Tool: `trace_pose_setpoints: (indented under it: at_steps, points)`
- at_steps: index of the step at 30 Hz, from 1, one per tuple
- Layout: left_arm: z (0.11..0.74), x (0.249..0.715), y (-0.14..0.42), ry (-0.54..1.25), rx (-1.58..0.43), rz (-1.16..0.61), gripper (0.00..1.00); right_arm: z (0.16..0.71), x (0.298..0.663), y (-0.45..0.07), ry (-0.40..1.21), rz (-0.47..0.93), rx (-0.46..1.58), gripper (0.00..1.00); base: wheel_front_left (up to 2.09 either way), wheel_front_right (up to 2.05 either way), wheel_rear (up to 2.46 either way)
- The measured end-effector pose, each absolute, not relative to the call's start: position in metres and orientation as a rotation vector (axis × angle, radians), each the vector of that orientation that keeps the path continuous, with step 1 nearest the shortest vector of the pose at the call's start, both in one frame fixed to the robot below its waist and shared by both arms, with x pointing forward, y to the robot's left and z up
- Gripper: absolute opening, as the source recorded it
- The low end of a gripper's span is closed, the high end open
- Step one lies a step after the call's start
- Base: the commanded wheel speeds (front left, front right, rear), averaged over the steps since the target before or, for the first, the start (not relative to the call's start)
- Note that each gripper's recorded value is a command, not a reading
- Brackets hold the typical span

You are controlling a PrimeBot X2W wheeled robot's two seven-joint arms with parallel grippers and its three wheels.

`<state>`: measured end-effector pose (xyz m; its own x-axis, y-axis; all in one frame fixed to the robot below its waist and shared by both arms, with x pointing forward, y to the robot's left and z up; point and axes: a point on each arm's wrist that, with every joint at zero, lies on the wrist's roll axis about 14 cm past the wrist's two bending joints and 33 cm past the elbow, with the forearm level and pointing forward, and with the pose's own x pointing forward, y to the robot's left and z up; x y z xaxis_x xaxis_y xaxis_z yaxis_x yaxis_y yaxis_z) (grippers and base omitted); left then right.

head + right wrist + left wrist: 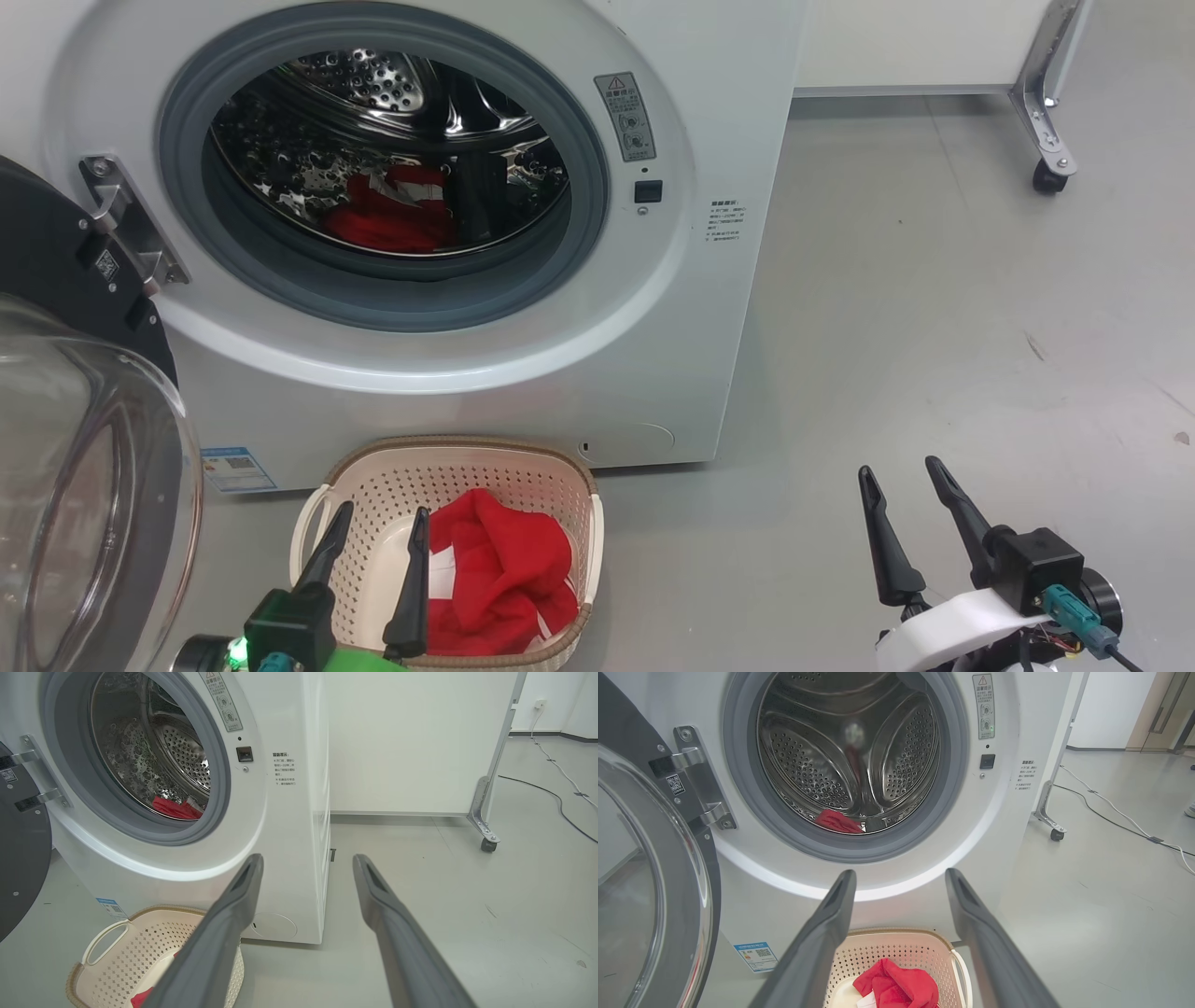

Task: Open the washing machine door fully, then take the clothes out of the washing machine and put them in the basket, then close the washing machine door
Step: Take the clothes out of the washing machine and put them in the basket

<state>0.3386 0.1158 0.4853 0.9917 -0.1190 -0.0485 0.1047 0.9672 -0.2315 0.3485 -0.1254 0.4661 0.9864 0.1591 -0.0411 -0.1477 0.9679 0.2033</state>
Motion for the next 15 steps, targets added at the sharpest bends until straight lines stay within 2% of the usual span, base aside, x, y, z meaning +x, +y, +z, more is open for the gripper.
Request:
trace_pose_setpoints:
  at_steps: [15]
  points:
    - [0.4834, 0.3404, 0.1144, 0.092, -0.224, -0.117, 1.00, 0.4636, 0.3500, -0.1219, 0.066, 0.163, 0.207, 1.00, 0.00, 0.00, 0.00]
